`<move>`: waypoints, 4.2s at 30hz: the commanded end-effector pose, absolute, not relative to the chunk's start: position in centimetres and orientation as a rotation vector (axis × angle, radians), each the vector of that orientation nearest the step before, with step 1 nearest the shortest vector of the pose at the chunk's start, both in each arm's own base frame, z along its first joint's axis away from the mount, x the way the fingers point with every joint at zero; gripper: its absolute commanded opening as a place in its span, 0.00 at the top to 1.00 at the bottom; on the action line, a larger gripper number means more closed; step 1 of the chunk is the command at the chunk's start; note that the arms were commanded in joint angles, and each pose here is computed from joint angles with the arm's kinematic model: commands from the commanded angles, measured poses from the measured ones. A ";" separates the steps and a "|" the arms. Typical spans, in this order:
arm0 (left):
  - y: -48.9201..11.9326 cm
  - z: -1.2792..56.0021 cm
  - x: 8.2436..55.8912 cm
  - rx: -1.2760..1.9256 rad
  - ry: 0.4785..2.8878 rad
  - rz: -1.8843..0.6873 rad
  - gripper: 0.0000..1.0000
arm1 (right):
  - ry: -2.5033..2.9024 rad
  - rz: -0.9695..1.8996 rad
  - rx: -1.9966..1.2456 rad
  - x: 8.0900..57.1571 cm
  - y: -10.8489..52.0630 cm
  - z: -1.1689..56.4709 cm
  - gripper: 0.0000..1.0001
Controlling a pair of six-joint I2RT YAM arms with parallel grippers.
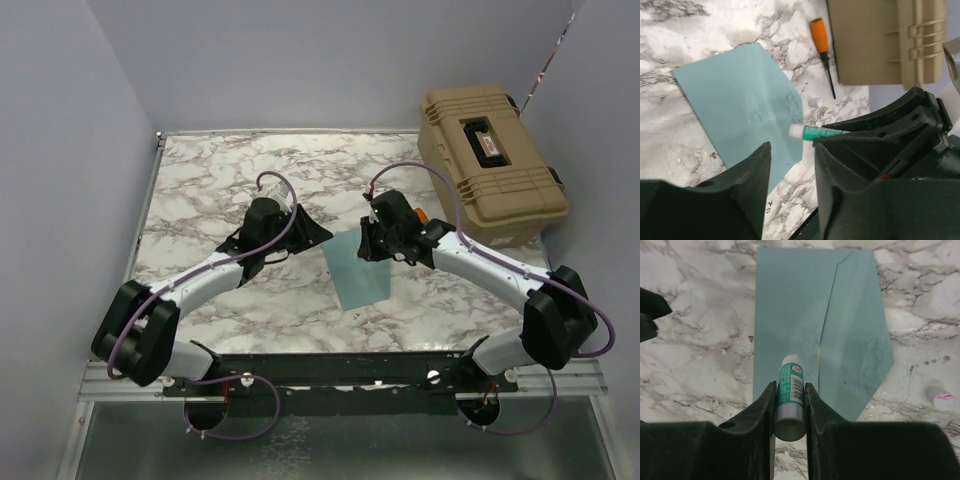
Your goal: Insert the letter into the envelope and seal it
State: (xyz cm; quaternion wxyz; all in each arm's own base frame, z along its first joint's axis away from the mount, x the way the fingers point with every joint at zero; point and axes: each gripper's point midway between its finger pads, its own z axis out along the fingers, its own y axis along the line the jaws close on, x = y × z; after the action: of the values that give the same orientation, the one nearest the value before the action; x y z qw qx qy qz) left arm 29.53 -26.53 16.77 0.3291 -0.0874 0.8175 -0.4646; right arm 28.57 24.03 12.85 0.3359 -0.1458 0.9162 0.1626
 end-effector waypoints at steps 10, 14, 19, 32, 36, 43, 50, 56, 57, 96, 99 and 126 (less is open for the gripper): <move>-32.8 9.2 31.4 -0.037 2.321 -1.140 0.85 | 2.524 0.390 -0.385 28.7 25.1 6.6 0.99; -33.1 7.7 31.5 -0.044 2.353 -1.118 0.90 | 2.527 0.367 -0.395 29.1 25.2 5.7 0.99; -32.6 4.5 31.2 -0.084 2.432 -1.056 0.96 | 2.526 0.328 -0.396 29.6 25.0 5.2 0.99; -30.0 -1.6 29.8 -0.154 2.624 -0.805 1.00 | 2.500 0.218 -0.421 30.4 24.1 3.7 1.00; -29.4 -2.4 29.5 -0.180 2.650 -0.757 1.00 | 2.505 0.188 -0.403 30.7 23.9 3.4 0.99; -29.2 -3.0 29.7 -0.259 2.668 -0.728 1.00 | 2.570 0.193 -0.490 27.6 23.1 3.1 0.99; -28.6 -4.1 29.4 -0.338 2.701 -0.686 1.00 | 2.615 0.190 -0.545 24.7 22.7 3.1 1.00; -28.0 -4.8 28.7 -0.355 2.719 -0.664 1.00 | 2.643 0.221 -0.538 23.2 22.4 3.0 1.00; -28.1 -4.7 28.7 -0.353 2.719 -0.666 1.00 | 2.642 0.213 -0.531 23.2 22.3 2.9 0.99; -27.4 -5.5 28.5 -0.313 2.752 -0.600 1.00 | 2.736 0.195 -0.457 23.8 22.7 2.5 1.00; -27.3 -5.6 28.4 -0.298 2.756 -0.593 1.00 | 2.703 0.090 -0.387 25.8 21.5 1.8 1.00; -27.0 -6.3 28.1 -0.312 2.775 -0.569 1.00 | 2.762 0.379 -0.563 22.0 22.4 2.8 1.00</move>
State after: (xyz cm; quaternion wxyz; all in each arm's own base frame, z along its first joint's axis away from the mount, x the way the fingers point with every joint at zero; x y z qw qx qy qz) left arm 31.95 -32.75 2.03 0.2083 -0.0859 0.9099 -0.3482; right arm 25.93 23.66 4.81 0.2269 -0.1572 0.9512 0.1376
